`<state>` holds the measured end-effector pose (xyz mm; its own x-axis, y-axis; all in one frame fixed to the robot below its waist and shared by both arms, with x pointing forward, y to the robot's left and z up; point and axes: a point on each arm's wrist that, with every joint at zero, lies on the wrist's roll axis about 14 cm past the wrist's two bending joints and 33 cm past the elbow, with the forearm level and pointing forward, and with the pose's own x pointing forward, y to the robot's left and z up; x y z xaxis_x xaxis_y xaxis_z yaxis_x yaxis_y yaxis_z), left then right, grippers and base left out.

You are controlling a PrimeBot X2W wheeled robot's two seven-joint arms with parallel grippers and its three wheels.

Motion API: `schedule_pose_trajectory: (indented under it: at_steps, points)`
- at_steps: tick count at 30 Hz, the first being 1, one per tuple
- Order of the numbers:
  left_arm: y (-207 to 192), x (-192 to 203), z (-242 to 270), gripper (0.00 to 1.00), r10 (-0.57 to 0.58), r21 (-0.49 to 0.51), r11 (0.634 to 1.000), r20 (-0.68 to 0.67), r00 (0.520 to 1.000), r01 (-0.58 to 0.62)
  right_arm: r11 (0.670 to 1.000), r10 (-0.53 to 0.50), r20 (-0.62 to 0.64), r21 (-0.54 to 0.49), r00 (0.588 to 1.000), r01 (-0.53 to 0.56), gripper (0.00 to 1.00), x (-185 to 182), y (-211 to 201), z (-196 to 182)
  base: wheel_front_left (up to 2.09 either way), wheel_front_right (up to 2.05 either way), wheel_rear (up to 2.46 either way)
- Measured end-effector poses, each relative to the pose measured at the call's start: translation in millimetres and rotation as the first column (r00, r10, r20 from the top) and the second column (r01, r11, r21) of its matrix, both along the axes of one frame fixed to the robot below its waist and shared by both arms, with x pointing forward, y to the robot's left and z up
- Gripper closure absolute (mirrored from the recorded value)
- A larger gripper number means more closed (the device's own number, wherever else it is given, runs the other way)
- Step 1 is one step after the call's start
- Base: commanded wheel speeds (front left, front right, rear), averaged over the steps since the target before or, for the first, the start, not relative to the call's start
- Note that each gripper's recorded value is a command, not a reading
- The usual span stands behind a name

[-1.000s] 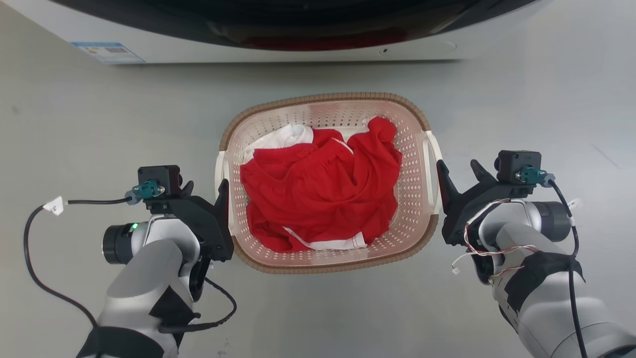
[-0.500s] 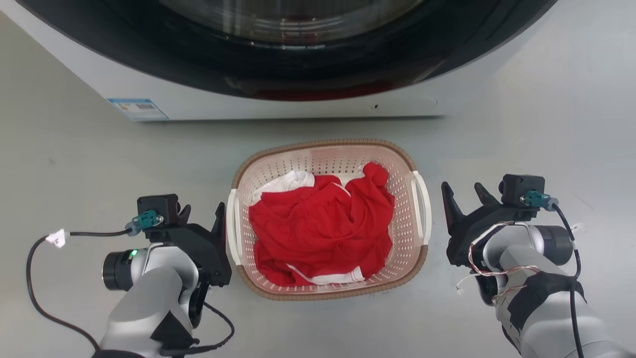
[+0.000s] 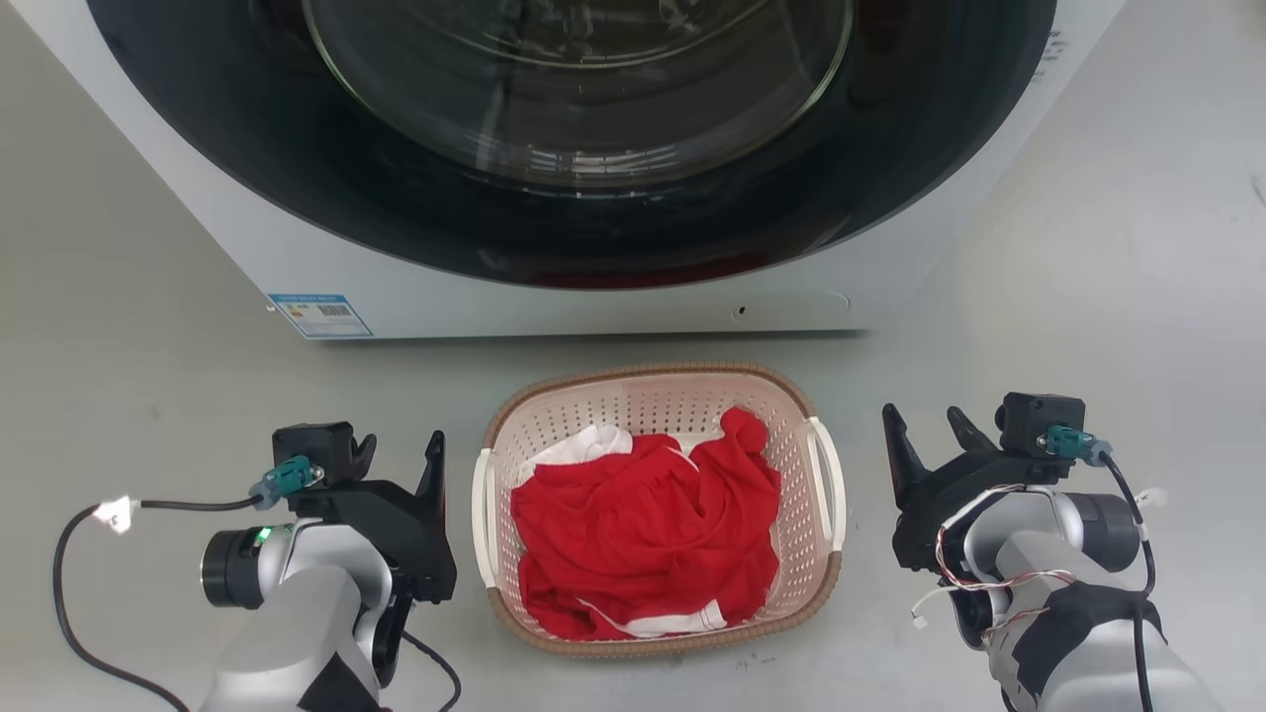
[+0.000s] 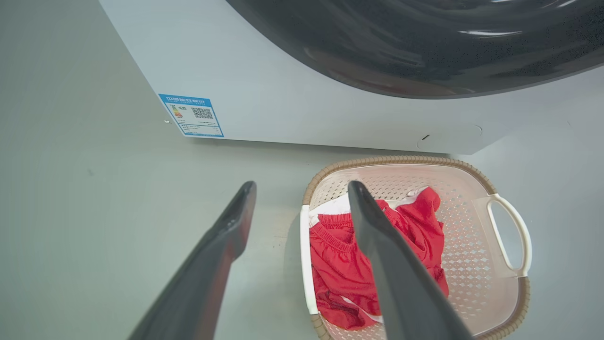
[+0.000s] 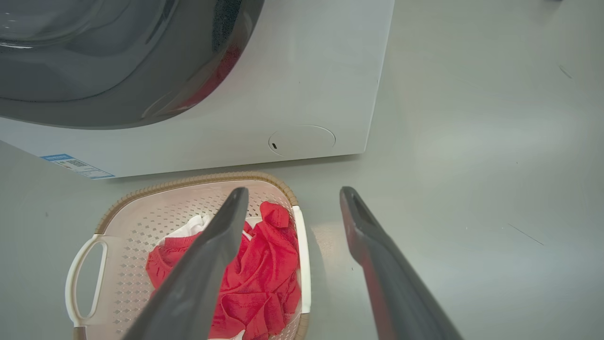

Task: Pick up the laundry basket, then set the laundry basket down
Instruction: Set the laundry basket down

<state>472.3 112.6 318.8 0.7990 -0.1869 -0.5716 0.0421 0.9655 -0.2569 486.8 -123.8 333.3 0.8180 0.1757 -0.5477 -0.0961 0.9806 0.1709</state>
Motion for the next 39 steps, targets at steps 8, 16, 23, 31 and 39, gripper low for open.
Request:
schedule_pose_trajectory:
  at_steps: [8,16,23,31,39]
  points:
    - [4.4,-6.2,25.7,0.0,0.033,-0.017,0.999,0.068,0.997,-0.032,0.999,-0.013,0.088,0.037,0.996,0.01,0.0,-2.3,5.8,32.7,0.0,0.0,0.0]
    - [7.0,-11.3,57.2,0.0,0.044,-0.018,0.999,0.169,0.985,-0.042,1.0,0.002,0.166,0.026,0.986,-0.007,0.0,-19.1,5.2,56.2,0.0,0.0,0.0]
    - [3.6,-26.2,80.0,0.0,0.032,-0.013,0.999,0.253,0.967,-0.03,1.0,0.014,0.253,0.015,0.967,-0.018,0.0,-33.3,7.4,81.0,0.0,0.0,0.0]
    - [-0.1,-54.1,101.7,0.0,0.013,-0.002,1.0,0.338,0.941,-0.013,1.0,0.004,0.31,0.012,0.951,-0.008,0.0,-64.4,0.8,94.5,0.0,0.0,0.0]
    - [-4.9,-84.6,119.2,0.0,0.011,-0.01,1.0,0.405,0.914,-0.007,1.0,0.001,0.347,0.01,0.938,-0.005,0.0,-97.8,-1.0,100.2,0.0,0.0,0.0]
